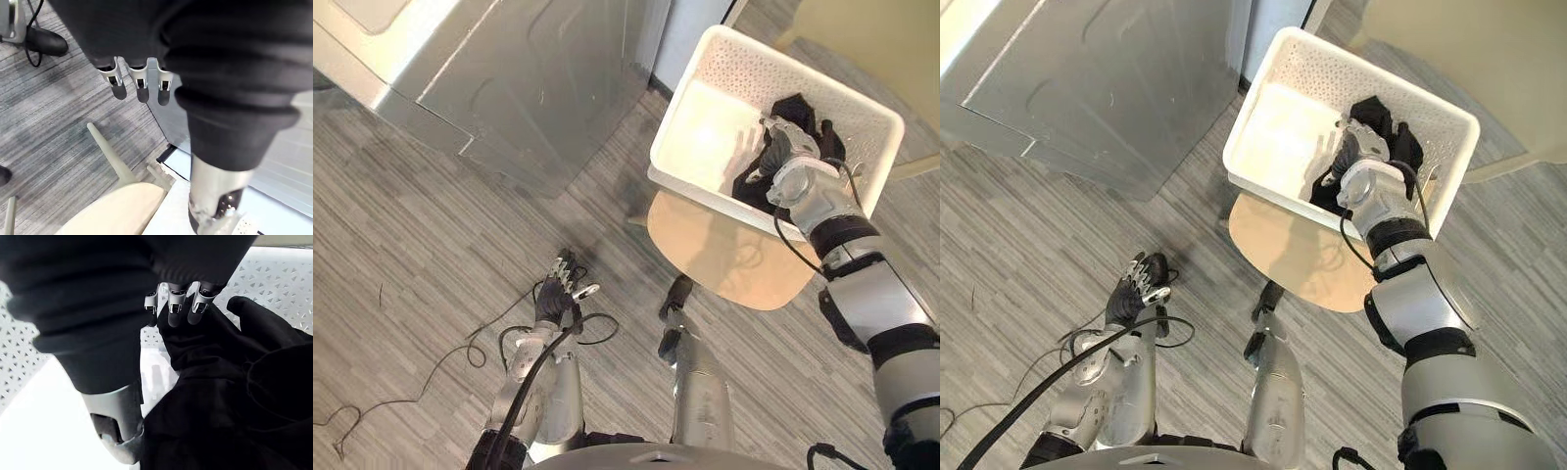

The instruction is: Pick up the laundry basket with both hands and put the clothes into the washing machine.

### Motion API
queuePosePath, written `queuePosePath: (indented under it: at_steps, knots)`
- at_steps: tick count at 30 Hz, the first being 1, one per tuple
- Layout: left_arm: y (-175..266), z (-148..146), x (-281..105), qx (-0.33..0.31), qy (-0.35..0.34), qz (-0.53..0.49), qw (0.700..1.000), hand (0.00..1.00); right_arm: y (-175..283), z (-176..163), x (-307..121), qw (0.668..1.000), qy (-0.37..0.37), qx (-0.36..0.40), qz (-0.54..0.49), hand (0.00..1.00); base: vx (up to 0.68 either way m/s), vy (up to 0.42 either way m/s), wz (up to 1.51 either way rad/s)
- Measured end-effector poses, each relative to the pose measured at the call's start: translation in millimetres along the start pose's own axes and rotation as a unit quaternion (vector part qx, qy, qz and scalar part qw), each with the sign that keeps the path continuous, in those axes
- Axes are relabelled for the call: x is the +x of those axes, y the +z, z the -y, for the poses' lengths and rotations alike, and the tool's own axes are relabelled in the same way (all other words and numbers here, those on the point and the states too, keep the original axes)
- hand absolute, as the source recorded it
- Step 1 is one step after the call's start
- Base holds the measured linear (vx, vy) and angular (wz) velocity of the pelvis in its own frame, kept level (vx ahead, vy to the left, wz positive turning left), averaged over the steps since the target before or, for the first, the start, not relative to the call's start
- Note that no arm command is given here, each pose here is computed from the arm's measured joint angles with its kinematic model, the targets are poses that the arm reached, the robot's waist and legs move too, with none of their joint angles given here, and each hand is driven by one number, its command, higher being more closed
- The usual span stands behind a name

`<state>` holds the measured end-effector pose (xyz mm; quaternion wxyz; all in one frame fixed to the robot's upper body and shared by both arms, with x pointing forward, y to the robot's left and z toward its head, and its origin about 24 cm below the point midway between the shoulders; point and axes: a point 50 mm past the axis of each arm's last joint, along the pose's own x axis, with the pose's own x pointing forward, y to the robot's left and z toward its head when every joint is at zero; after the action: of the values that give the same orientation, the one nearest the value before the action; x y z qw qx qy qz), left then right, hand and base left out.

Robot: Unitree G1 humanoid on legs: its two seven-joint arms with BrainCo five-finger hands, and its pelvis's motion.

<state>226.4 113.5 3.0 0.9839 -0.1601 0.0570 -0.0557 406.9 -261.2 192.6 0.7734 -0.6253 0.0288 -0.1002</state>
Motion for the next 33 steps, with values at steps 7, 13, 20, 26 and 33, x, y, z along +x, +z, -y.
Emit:
queuePosePath:
  at_steps: [7, 13, 20, 26, 33]
  knots:
    - [7, 25, 5, -0.041, -0.045, 0.019, 0.998, 0.0, -48, 16, -6, 0.997, 0.008, -0.046, -0.066, 0.0, 0.01, -0.037, 0.08]
    - [8, 30, 6, -0.045, -0.06, 0.022, 0.997, 0.0, -63, -8, -14, 0.993, 0.072, -0.029, -0.088, 0.0, 0.01, -0.029, -0.02]
    - [13, 32, 10, -0.048, -0.068, 0.029, 0.996, 0.0, -68, -36, -23, 0.989, 0.104, 0.043, -0.096, 1.0, 0.0, -0.022, 0.0]
    - [19, 31, 16, -0.045, -0.062, 0.041, 0.996, 0.0, -50, -45, -22, 0.987, 0.085, 0.118, -0.074, 1.0, 0.0, -0.027, -0.05]
    - [22, 24, 21, -0.05, -0.028, 0.046, 0.997, 0.0, -6, -110, -42, 0.971, 0.111, 0.207, -0.043, 1.0, 0.02, -0.056, -0.2]
